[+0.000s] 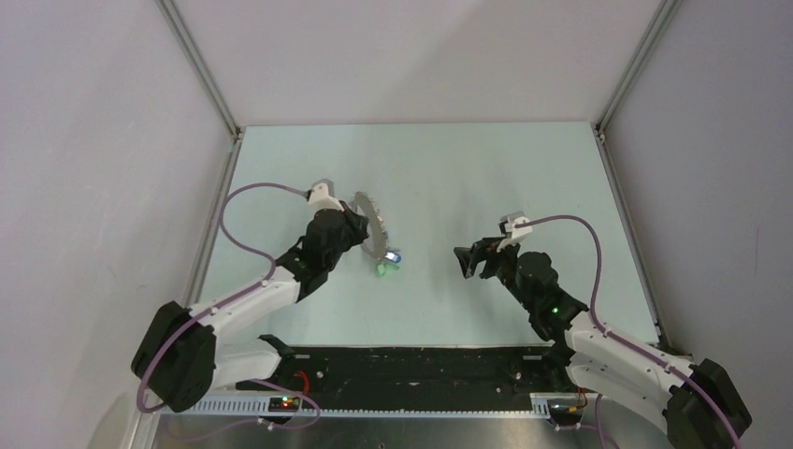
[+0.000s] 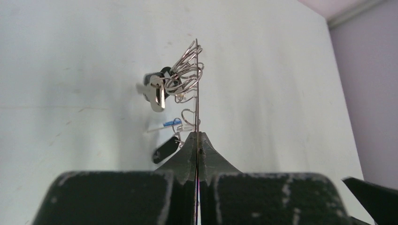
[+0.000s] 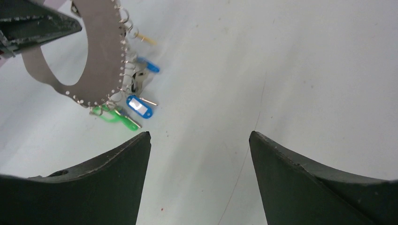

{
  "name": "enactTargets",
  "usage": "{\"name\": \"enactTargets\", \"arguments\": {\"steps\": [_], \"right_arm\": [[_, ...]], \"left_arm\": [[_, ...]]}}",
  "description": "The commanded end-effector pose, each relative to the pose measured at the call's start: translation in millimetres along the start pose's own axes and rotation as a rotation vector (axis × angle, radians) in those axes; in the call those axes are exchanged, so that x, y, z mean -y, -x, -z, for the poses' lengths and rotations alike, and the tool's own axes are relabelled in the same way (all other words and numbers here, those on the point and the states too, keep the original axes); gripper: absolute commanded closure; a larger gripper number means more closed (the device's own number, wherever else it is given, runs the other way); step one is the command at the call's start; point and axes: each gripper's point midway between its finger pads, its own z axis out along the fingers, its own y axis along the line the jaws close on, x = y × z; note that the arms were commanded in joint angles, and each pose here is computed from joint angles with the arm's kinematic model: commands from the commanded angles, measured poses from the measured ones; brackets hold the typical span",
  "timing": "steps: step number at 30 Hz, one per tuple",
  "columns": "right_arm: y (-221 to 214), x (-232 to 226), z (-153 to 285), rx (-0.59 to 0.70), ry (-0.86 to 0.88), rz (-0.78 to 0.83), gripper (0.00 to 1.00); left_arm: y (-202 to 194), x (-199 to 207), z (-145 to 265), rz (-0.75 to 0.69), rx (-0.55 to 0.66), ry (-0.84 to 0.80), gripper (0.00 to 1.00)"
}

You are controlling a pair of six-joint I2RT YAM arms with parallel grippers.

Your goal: Remove the keys from the keyring

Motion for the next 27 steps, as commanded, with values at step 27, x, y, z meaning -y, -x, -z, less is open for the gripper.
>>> {"name": "enactTargets", "arguments": {"steps": [27], "right_arm": [[-2, -103, -14, -0.007, 0.370, 0.296, 0.27]], "left_arm": [[-9, 51, 6, -0.002, 0.013, -0.048, 1.00]]}}
